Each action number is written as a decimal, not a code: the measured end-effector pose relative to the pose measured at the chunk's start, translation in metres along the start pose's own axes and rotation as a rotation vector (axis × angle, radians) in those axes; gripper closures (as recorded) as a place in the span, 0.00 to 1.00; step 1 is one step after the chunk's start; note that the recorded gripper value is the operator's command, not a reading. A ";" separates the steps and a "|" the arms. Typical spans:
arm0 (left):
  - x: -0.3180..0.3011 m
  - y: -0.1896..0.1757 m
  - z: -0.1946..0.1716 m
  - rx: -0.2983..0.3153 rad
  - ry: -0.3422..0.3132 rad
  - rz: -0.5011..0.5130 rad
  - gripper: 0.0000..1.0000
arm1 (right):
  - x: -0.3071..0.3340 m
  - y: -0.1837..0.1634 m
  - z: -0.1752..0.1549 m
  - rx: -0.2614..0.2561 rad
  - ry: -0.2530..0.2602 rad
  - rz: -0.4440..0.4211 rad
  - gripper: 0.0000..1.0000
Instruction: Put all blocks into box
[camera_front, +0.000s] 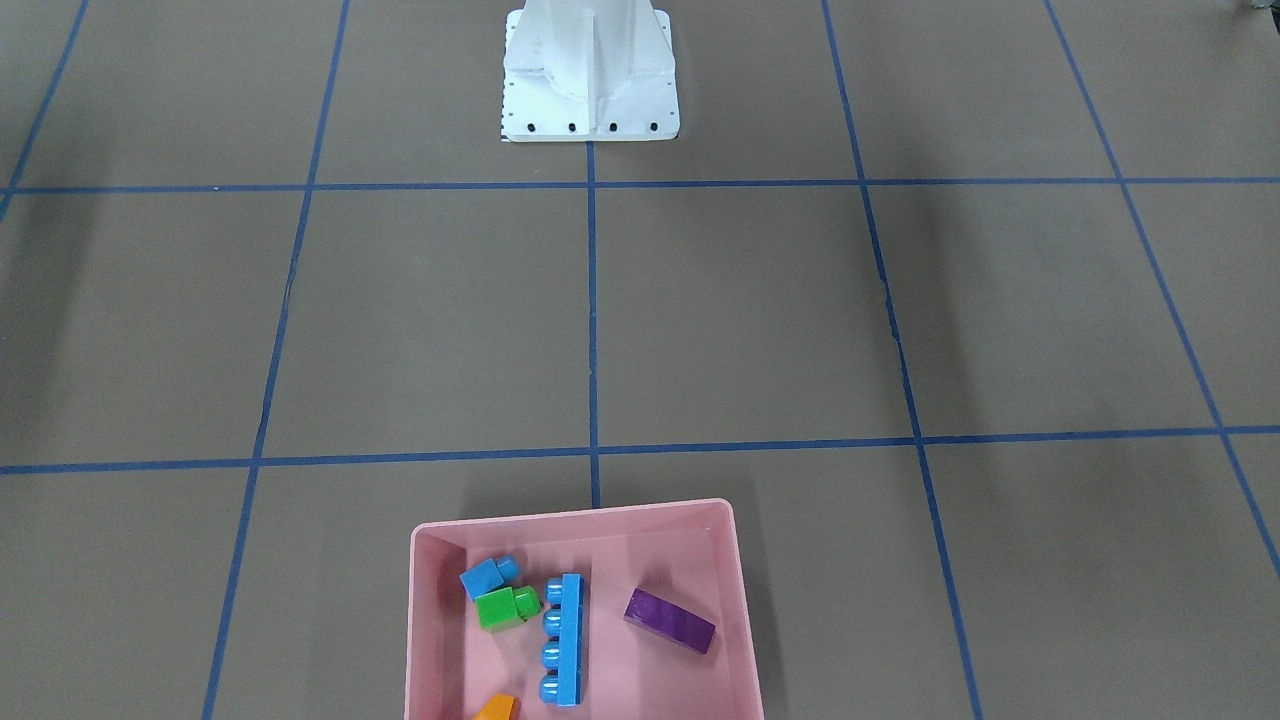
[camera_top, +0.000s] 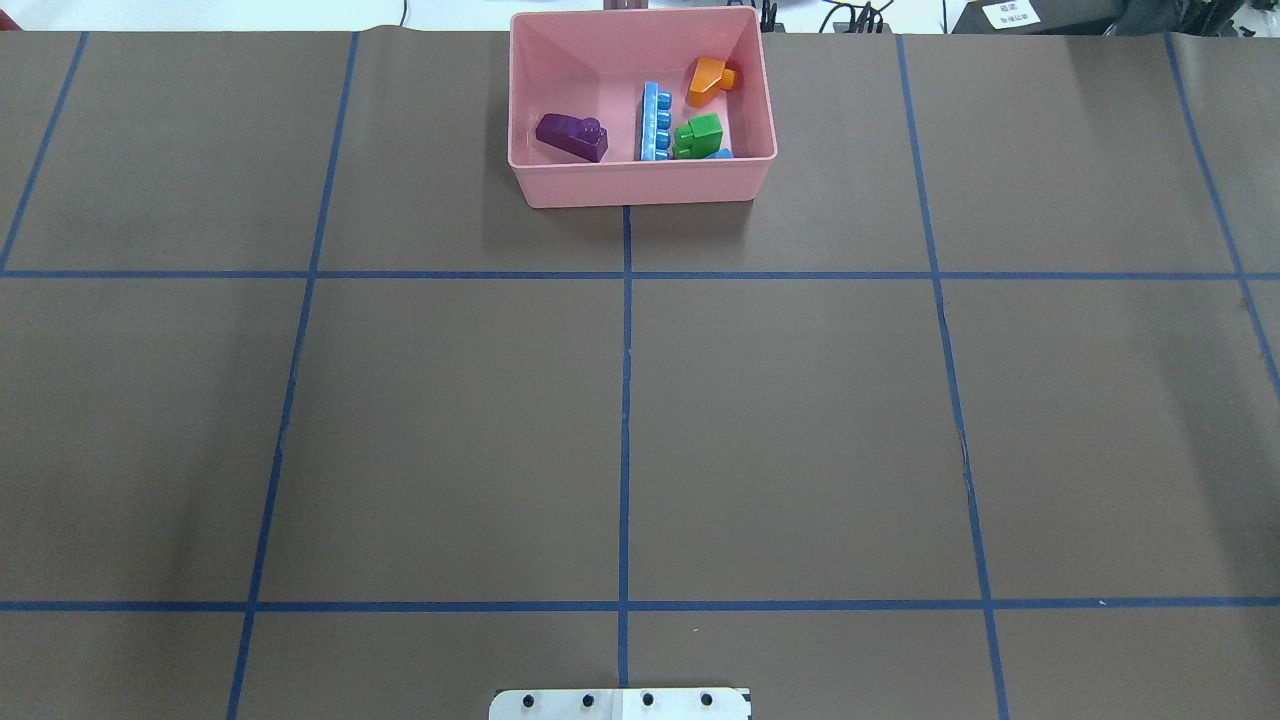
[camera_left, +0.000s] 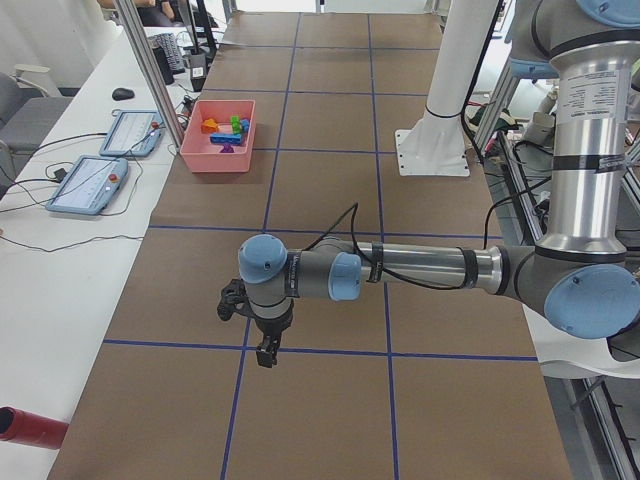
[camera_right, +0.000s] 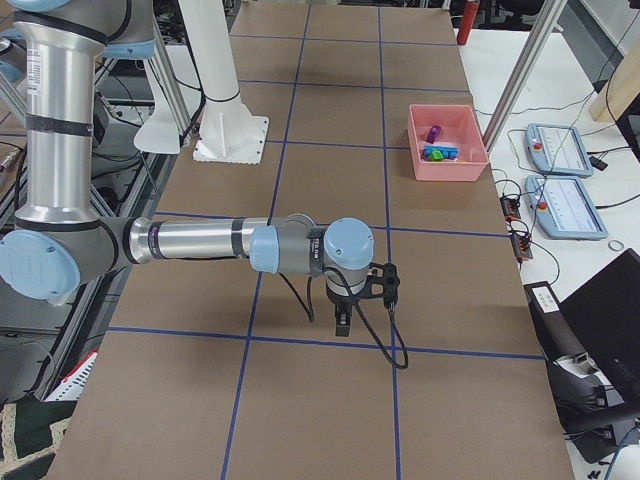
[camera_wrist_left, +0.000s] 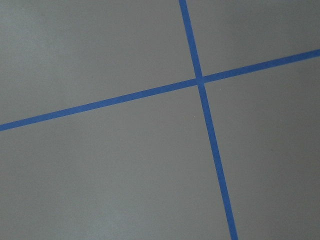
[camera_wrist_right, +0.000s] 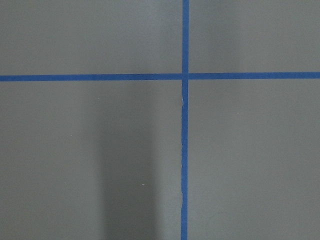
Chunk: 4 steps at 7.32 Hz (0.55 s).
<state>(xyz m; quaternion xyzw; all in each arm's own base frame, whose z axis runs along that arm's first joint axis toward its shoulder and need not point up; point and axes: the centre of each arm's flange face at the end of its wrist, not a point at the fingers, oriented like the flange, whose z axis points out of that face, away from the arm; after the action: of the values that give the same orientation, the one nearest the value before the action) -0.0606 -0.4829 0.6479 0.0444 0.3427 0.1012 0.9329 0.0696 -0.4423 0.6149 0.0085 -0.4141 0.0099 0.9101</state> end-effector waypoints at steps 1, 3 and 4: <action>0.002 0.000 0.000 0.003 0.017 -0.001 0.00 | -0.005 -0.001 0.004 -0.009 -0.018 -0.004 0.00; 0.004 0.000 0.000 0.007 0.034 -0.003 0.00 | -0.016 -0.003 0.017 -0.038 -0.026 -0.027 0.00; 0.003 0.000 0.000 0.007 0.036 -0.004 0.00 | -0.020 -0.003 0.020 -0.046 -0.027 -0.036 0.00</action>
<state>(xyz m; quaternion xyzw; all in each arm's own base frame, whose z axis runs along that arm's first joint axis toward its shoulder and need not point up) -0.0581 -0.4823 0.6459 0.0449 0.3600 0.0988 0.9266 0.0414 -0.4461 0.6134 -0.0048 -0.4261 -0.0160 0.9045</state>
